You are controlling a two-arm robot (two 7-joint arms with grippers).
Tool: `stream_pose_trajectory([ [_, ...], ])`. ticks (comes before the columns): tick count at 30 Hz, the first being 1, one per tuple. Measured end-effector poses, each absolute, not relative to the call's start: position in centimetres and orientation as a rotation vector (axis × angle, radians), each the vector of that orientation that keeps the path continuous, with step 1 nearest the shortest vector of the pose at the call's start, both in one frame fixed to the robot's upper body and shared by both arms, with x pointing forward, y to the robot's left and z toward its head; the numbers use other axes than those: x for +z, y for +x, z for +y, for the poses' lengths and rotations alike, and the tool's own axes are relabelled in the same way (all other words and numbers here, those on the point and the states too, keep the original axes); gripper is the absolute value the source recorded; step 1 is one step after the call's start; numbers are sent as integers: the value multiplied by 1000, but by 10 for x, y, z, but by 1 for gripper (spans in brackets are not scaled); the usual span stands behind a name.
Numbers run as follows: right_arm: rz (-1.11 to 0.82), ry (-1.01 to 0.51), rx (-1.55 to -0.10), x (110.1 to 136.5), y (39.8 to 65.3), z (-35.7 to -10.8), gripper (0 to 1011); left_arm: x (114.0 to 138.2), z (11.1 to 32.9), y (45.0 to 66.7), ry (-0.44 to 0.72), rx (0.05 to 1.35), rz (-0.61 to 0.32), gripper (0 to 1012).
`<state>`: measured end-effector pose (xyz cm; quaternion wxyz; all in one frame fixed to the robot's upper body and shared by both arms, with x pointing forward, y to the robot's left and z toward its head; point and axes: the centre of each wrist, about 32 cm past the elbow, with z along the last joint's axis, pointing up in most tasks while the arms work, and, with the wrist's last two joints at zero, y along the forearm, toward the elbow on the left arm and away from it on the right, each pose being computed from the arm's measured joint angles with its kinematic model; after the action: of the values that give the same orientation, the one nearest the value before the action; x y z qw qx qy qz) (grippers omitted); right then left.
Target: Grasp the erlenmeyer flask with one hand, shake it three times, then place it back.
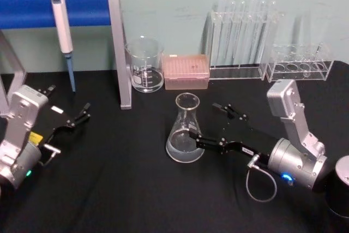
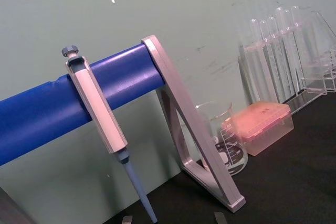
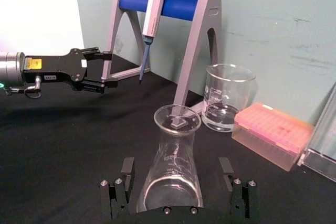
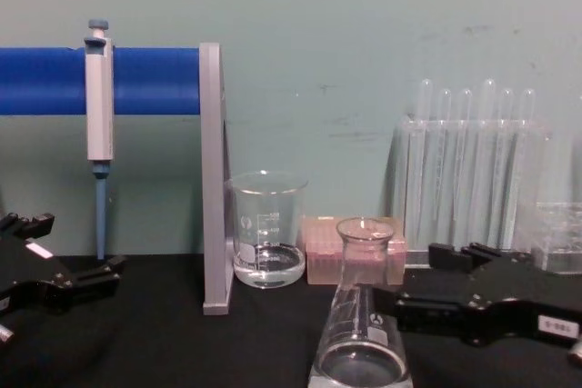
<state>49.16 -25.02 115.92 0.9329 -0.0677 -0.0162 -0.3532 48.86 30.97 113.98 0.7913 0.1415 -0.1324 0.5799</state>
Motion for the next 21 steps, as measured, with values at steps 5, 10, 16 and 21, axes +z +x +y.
stream_pose_trajectory([
  [5,-34,-136,-718,1158,498,-243,1000,1140,310,489,305,1248,-285,1001],
  [10,-39,-134,-713,1157,505,-236,1000,1140,310,489,304,1248,-285,1001],
  [16,-44,-133,-710,1155,512,-229,1000,1140,310,489,304,1248,-285,1001],
  [21,-49,-133,-709,1154,519,-222,1000,1140,310,489,304,1248,-285,1001],
])
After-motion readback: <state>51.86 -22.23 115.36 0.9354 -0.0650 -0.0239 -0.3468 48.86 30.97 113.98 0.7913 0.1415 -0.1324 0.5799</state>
